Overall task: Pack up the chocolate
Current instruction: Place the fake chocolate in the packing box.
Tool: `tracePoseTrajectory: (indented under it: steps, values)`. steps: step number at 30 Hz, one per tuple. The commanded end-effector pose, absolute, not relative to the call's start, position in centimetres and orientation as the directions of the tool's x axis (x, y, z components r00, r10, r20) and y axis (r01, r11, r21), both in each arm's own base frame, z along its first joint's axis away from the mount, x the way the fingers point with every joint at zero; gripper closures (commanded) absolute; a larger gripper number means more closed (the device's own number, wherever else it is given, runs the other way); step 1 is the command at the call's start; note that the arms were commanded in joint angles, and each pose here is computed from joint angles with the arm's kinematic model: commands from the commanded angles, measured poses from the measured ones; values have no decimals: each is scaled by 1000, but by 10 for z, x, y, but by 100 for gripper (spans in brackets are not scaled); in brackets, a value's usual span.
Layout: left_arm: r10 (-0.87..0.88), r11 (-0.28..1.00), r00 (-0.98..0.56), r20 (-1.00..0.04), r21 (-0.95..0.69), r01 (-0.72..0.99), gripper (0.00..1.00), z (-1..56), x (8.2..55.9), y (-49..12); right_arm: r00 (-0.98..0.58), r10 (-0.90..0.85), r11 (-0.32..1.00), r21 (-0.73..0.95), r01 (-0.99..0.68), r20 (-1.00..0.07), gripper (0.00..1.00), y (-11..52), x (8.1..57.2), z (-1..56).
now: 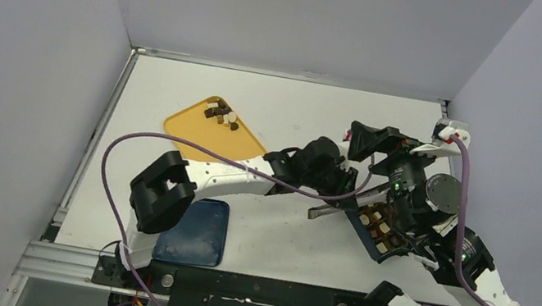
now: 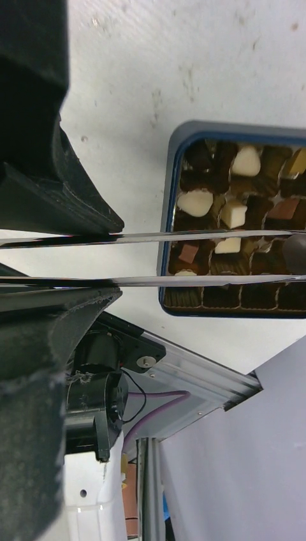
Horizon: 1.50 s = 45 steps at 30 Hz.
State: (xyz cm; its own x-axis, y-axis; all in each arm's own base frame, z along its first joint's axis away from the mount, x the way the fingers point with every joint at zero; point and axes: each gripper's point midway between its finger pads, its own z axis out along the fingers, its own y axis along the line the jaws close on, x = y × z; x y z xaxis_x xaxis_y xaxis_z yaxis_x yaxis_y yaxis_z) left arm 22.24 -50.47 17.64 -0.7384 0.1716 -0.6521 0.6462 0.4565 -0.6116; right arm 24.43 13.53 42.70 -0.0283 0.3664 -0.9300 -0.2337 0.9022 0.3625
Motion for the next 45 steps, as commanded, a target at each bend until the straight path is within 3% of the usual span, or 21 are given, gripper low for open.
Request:
tracePoseTrajectory:
  steps: [1,20,45]
  values:
    - [142,328,-685,-715,-619,714,75,215,213,-542,7,388,900,377,-220,-922,0,124,240,441]
    - [311,420,-659,-684,-523,741,71,153,200,-568,8,379,911,371,-181,-926,0,114,239,436]
    - [340,435,-621,-707,-467,770,62,160,201,-573,11,412,896,403,-187,-911,0,110,233,439]
